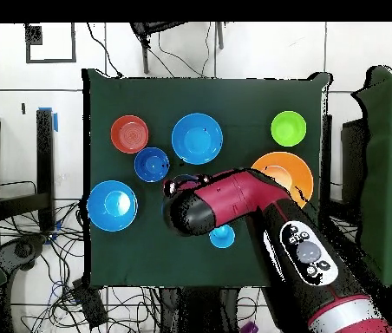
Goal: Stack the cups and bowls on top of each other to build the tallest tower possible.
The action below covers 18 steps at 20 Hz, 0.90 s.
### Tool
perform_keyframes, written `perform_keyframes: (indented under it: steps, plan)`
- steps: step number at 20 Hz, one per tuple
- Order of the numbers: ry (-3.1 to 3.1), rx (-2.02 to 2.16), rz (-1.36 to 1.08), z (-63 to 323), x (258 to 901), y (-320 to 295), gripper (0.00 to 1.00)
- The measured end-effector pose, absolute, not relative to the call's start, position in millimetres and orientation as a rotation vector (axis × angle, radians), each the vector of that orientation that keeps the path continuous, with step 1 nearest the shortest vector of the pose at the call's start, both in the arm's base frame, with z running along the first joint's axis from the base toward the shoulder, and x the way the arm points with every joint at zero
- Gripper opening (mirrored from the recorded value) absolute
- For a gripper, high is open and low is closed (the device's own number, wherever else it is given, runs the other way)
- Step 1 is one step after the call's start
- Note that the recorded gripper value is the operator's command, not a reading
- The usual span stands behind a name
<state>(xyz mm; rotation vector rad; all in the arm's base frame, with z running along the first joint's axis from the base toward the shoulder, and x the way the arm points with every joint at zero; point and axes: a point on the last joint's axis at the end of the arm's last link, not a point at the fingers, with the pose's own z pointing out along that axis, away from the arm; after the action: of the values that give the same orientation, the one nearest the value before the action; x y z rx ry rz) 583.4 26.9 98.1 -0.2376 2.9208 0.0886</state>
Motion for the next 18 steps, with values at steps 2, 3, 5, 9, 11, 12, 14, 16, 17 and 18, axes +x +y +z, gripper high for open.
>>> perform_keyframes:
  steps: [2, 3, 5, 9, 11, 12, 14, 16, 17, 18]
  plan:
    - [2.925, -0.257, 0.089, 92.9, 580.4, 27.9, 1.00]
    - [2.927, -0.272, 0.087, 89.5, 578.5, 28.3, 1.00]
    - [2.928, -0.310, 0.087, 80.2, 573.2, 30.1, 1.00]
    - [2.921, -0.378, 0.097, 61.6, 563.8, 33.3, 1.00]
    - [2.917, -0.402, 0.103, 55.1, 560.6, 34.8, 1.00]
    - [2.915, -0.413, 0.106, 51.8, 558.9, 35.8, 1.00]
    - [2.906, -0.448, 0.119, 40.2, 553.5, 40.3, 1.00]
    - [2.896, -0.472, 0.125, 31.8, 550.6, 43.2, 1.00]
    - [2.892, -0.483, 0.129, 27.4, 549.3, 44.9, 1.00]
    - [2.882, -0.507, 0.137, 18.6, 546.9, 48.8, 1.00]
